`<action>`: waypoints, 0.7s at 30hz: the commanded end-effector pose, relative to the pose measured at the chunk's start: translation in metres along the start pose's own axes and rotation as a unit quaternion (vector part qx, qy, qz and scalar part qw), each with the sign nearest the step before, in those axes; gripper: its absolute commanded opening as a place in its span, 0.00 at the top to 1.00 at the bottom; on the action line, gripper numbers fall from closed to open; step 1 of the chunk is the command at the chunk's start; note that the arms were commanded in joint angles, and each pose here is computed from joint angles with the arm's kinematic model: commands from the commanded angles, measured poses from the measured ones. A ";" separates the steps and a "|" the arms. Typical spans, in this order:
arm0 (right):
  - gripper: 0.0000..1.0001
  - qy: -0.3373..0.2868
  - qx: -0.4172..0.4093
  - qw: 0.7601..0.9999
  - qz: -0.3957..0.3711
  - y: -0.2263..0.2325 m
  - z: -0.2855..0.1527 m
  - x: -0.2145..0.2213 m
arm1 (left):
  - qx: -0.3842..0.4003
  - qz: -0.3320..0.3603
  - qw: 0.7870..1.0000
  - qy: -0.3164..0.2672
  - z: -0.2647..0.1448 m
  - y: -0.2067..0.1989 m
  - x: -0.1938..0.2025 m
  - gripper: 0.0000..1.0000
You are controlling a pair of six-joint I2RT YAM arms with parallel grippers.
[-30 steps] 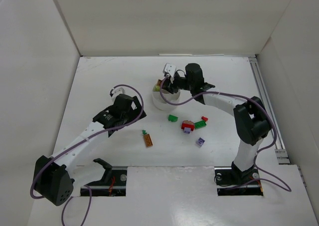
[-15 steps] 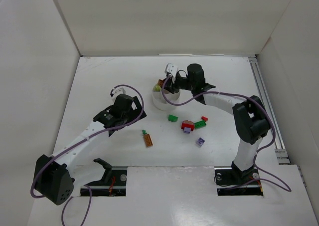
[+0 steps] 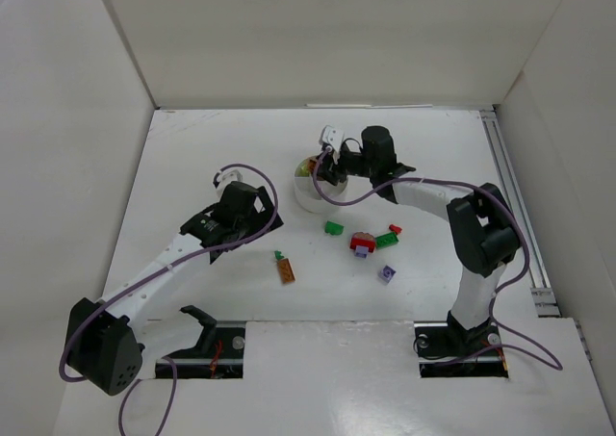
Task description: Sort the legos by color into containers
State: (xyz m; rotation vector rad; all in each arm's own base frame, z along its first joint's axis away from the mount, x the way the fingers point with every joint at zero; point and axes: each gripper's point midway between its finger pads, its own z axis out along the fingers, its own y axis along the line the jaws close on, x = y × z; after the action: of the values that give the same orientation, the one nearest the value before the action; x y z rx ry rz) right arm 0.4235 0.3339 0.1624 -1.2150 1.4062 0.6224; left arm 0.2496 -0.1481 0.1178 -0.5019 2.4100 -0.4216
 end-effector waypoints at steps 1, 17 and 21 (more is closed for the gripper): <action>0.50 -0.023 -0.001 1.000 -0.015 -0.006 0.000 -0.009 | 0.010 -0.009 1.000 -0.009 -0.008 -0.009 -0.011 0.04; 0.22 -0.072 0.079 0.992 -0.063 -0.016 -0.062 -0.089 | 0.005 0.003 0.998 0.058 -0.007 -0.004 0.039 0.03; 0.00 -0.065 0.198 0.978 -0.028 -0.034 -0.114 -0.102 | -0.025 -0.002 0.997 0.078 -0.005 0.008 0.064 0.04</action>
State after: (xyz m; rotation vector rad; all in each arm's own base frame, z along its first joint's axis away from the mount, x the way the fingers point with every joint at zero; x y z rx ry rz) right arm 0.3877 0.2888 0.2530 -1.0734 1.3066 0.4780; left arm 0.2152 -0.1755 0.1033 -0.4419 2.5210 -0.4824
